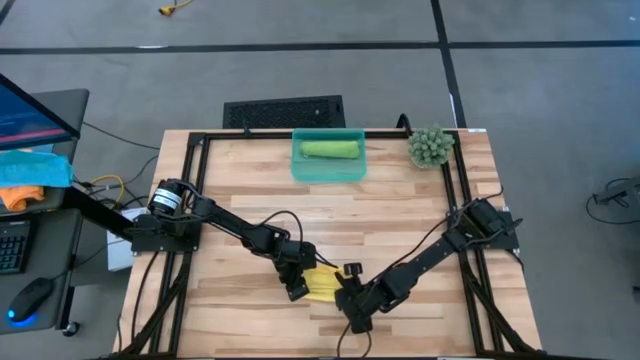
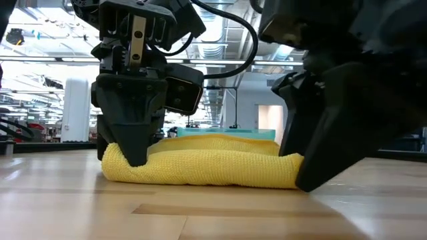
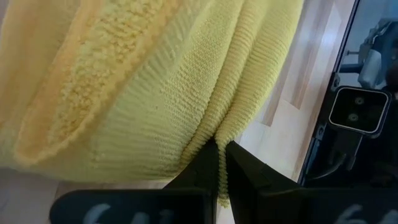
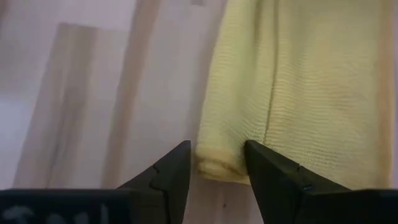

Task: Roll microfiber towels into tight, uniform cylinder then place into a basket
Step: Roll the yellow towel

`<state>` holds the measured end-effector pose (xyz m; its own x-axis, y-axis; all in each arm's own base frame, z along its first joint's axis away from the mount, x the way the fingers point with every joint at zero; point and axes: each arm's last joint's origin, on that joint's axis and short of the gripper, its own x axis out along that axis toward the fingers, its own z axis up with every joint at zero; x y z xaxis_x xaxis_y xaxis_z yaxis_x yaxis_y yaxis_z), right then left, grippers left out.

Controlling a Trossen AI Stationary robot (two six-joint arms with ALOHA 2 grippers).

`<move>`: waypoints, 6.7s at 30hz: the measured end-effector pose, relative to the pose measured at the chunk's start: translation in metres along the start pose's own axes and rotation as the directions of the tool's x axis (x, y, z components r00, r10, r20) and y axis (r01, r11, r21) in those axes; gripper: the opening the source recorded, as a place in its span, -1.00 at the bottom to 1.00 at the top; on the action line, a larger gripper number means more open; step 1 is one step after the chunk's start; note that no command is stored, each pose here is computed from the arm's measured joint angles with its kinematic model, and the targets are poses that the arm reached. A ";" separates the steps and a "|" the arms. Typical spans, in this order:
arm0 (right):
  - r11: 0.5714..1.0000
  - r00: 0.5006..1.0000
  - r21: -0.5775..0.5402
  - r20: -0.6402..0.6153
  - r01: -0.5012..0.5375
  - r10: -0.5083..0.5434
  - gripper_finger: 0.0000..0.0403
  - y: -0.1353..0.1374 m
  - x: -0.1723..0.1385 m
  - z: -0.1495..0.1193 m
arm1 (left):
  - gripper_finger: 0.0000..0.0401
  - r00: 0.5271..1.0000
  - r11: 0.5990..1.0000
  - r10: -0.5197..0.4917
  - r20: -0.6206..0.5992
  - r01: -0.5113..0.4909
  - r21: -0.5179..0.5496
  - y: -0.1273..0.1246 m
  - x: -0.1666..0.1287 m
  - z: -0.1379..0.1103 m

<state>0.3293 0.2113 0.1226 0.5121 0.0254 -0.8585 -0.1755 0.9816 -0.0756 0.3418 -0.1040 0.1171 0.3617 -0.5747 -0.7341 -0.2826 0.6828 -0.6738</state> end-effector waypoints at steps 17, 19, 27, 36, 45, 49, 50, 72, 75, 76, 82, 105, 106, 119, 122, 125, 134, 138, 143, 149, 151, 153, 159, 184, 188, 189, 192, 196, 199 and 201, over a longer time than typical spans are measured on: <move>0.992 0.998 0.115 0.003 0.058 -0.058 -0.92 -0.006 0.002 -0.002 | -0.43 1.000 0.986 -0.005 -0.009 0.007 0.165 -0.001 0.000 -0.001; 0.990 0.998 0.131 0.006 0.056 -0.057 -0.90 -0.006 0.002 -0.002 | -0.36 1.000 0.980 -0.007 -0.026 0.012 0.197 -0.001 0.000 -0.002; 0.986 0.998 0.155 0.007 0.053 -0.054 -0.85 -0.005 0.002 -0.002 | -0.30 1.000 0.951 0.016 -0.026 -0.007 0.310 -0.004 -0.001 -0.007; 0.987 0.999 0.151 0.004 0.052 -0.053 -0.85 -0.005 0.002 -0.002 | -0.33 0.989 0.901 0.140 0.040 -0.144 0.410 -0.028 -0.028 -0.028; 0.981 0.999 0.188 0.006 0.048 -0.050 -0.91 -0.006 0.002 -0.002 | -0.33 0.952 0.683 0.132 0.276 -0.289 0.671 -0.075 -0.043 -0.064; 0.970 0.999 0.243 0.014 0.030 -0.034 -0.89 -0.007 0.003 0.000 | -0.33 0.908 0.480 0.164 0.386 -0.415 0.773 -0.088 -0.037 -0.085; 0.965 0.999 0.261 0.016 0.024 -0.029 -0.87 -0.007 0.003 0.000 | -0.33 0.896 0.430 0.176 0.407 -0.442 0.787 -0.090 -0.034 -0.089; 0.902 0.999 0.431 0.049 -0.016 -0.005 -0.91 -0.021 0.008 0.009 | -0.33 0.805 0.200 0.356 0.475 -0.561 0.803 -0.059 0.007 -0.078; 0.904 0.999 0.428 0.053 -0.018 -0.006 -0.88 -0.020 0.008 0.009 | -0.33 0.775 0.172 0.398 0.491 -0.588 0.790 -0.050 0.013 -0.073; 0.904 0.999 0.427 0.054 -0.018 -0.005 -0.86 -0.020 0.008 0.009 | -0.33 0.758 0.168 0.408 0.508 -0.610 0.775 -0.048 0.014 -0.071; 0.905 0.998 0.425 0.056 -0.028 0.005 -0.88 -0.020 0.008 0.009 | -0.33 0.712 0.164 0.450 0.539 -0.659 0.734 -0.042 0.014 -0.066; 0.904 0.998 0.425 0.055 -0.041 0.019 -0.86 -0.019 0.008 0.010 | -0.33 0.716 0.190 0.454 0.530 -0.659 0.727 -0.039 0.014 -0.065; 0.905 0.998 0.424 0.055 -0.042 0.020 -0.88 -0.019 0.008 0.010 | -0.33 0.721 0.198 0.460 0.518 -0.652 0.732 -0.035 0.014 -0.064; 0.934 0.998 0.354 0.056 -0.045 0.027 -0.88 -0.017 0.007 0.009 | -0.90 0.774 0.498 0.463 0.431 -0.630 0.596 -0.017 0.006 -0.049; 0.952 0.998 0.301 0.062 -0.050 0.032 -0.90 -0.013 0.006 0.009 | -0.94 0.814 0.603 0.448 0.370 -0.581 0.547 -0.014 0.003 -0.044; 0.964 0.996 0.260 0.073 -0.060 0.043 -0.86 -0.008 0.005 0.009 | -0.92 0.886 0.755 0.381 0.263 -0.462 0.465 -0.010 0.000 -0.038; 0.965 0.981 0.201 0.127 -0.169 0.145 -0.89 0.003 0.002 0.013 | -0.96 0.985 0.980 0.166 0.034 -0.169 0.101 -0.005 -0.014 -0.014; 0.948 0.969 0.217 0.136 -0.233 0.207 -0.85 0.006 0.001 0.015 | -0.91 0.997 0.994 0.071 -0.015 -0.072 -0.079 0.000 -0.023 -0.001; 0.941 0.964 0.228 0.138 -0.252 0.226 -0.79 0.007 0.001 0.016 | -0.90 0.999 0.961 0.013 -0.038 -0.023 -0.274 0.007 -0.029 0.007; 0.932 0.965 0.260 0.134 -0.253 0.225 -0.77 0.001 0.002 0.017 | -0.92 0.999 0.908 0.020 -0.033 -0.031 -0.418 0.010 -0.032 0.010; 0.933 0.966 0.258 0.131 -0.252 0.225 -0.74 -0.002 0.003 0.018 | -0.92 0.999 0.894 0.032 -0.022 -0.038 -0.447 0.010 -0.031 0.010; 0.939 0.967 0.241 0.125 -0.247 0.222 -0.70 -0.005 0.004 0.018 | -0.92 0.999 0.888 0.039 -0.020 -0.044 -0.458 0.010 -0.031 0.009; 0.954 0.970 0.187 0.108 -0.236 0.219 -0.50 -0.006 0.004 0.017 | -0.92 0.999 0.890 0.052 -0.008 -0.050 -0.452 0.010 -0.031 0.010; 0.915 0.992 -0.398 0.128 0.068 -0.018 -0.15 0.023 -0.023 0.026 | -0.92 0.998 0.915 0.059 -0.021 -0.062 -0.399 0.011 -0.032 0.008; 0.931 0.991 -0.357 0.130 0.075 -0.030 -0.16 0.014 -0.017 0.030 | -0.92 0.998 0.920 0.062 -0.019 -0.065 -0.387 0.011 -0.032 0.008; 0.938 0.991 -0.338 0.129 0.074 -0.032 -0.17 0.011 -0.016 0.031 | -0.92 0.998 0.920 0.062 -0.019 -0.065 -0.387 0.011 -0.032 0.008; 0.958 0.992 -0.279 0.121 0.069 -0.036 -0.19 0.003 -0.014 0.033 | -0.92 0.998 0.921 0.062 -0.019 -0.064 -0.384 0.011 -0.032 0.008; 0.960 0.995 -0.279 0.100 0.005 0.023 -0.23 0.000 -0.012 0.034 | -0.92 0.998 0.932 0.063 -0.023 -0.067 -0.356 0.010 -0.031 0.007; 0.959 0.992 -0.285 0.121 0.001 0.035 -0.25 0.002 -0.013 0.036 | -0.92 0.997 0.933 0.067 -0.027 -0.072 -0.351 0.010 -0.031 0.007; 0.955 0.984 -0.298 0.170 0.000 0.053 -0.27 0.005 -0.017 0.040 | -0.92 0.997 0.933 0.067 -0.027 -0.072 -0.352 0.010 -0.031 0.007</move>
<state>0.3537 0.2236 0.1570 0.6379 0.1092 -0.7623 -0.4177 0.8807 -0.2234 0.3336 -0.0764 0.1335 0.3182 -0.5398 -0.7793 -0.6020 0.5200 -0.6059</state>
